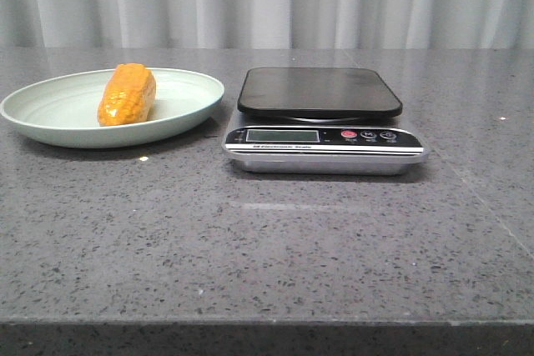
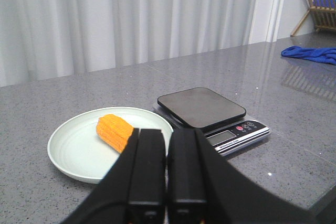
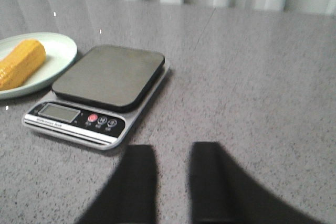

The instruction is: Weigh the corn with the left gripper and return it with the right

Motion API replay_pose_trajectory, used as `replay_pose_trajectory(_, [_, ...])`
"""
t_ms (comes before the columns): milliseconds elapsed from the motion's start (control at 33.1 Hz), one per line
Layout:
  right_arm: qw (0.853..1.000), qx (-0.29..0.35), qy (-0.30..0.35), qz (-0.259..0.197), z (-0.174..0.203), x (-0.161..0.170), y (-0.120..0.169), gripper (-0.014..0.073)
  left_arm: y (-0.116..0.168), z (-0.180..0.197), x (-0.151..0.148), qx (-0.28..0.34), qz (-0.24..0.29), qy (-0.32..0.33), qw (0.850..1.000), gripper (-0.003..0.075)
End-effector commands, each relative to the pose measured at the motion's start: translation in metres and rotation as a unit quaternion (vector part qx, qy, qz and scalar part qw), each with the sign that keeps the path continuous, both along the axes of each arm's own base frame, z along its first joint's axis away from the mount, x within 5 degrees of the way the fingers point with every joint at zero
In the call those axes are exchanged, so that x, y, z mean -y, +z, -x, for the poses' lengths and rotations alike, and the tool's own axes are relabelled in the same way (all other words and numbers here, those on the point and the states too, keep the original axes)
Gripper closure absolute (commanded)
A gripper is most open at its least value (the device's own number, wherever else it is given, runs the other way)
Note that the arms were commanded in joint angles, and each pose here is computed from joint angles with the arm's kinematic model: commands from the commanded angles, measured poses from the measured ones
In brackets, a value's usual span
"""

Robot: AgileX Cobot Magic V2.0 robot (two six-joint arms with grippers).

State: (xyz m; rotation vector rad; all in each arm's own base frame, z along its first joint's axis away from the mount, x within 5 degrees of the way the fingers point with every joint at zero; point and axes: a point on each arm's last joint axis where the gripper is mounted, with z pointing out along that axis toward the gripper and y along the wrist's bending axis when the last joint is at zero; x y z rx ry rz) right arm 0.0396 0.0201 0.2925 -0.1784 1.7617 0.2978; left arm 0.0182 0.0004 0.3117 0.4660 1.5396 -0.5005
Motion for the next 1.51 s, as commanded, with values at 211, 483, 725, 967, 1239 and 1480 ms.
replay_pose_trajectory(211, [0.989,0.144,-0.030,-0.031,0.015,0.008,-0.004,0.0433,0.014,0.001,0.001,0.035,0.023,-0.010,0.999,0.0586])
replay_pose_trajectory(483, [0.991,0.125,-0.027,-0.027,0.014,0.007,-0.011,0.0433,0.014,0.001,0.001,0.035,0.023,-0.010,0.999,0.0586])
replay_pose_trajectory(725, [0.991,0.125,-0.027,-0.027,0.014,0.007,-0.011,0.0433,0.014,0.001,0.001,0.035,0.023,-0.010,0.999,0.0586])
replay_pose_trajectory(967, [0.991,0.125,-0.027,-0.027,0.014,0.007,-0.011,0.0433,0.009,-0.001,0.003,0.032,0.019,-0.012,0.999,0.0586])
replay_pose_trajectory(1239, [0.991,0.125,-0.027,-0.027,0.014,0.007,-0.011,0.0433,-0.029,-0.013,0.010,-0.045,0.016,0.094,0.994,0.0586])
replay_pose_trajectory(1480, [0.991,0.125,-0.027,-0.027,0.014,0.007,-0.011,0.0433,-0.056,-0.031,0.009,0.057,0.033,0.218,0.974,0.0586])
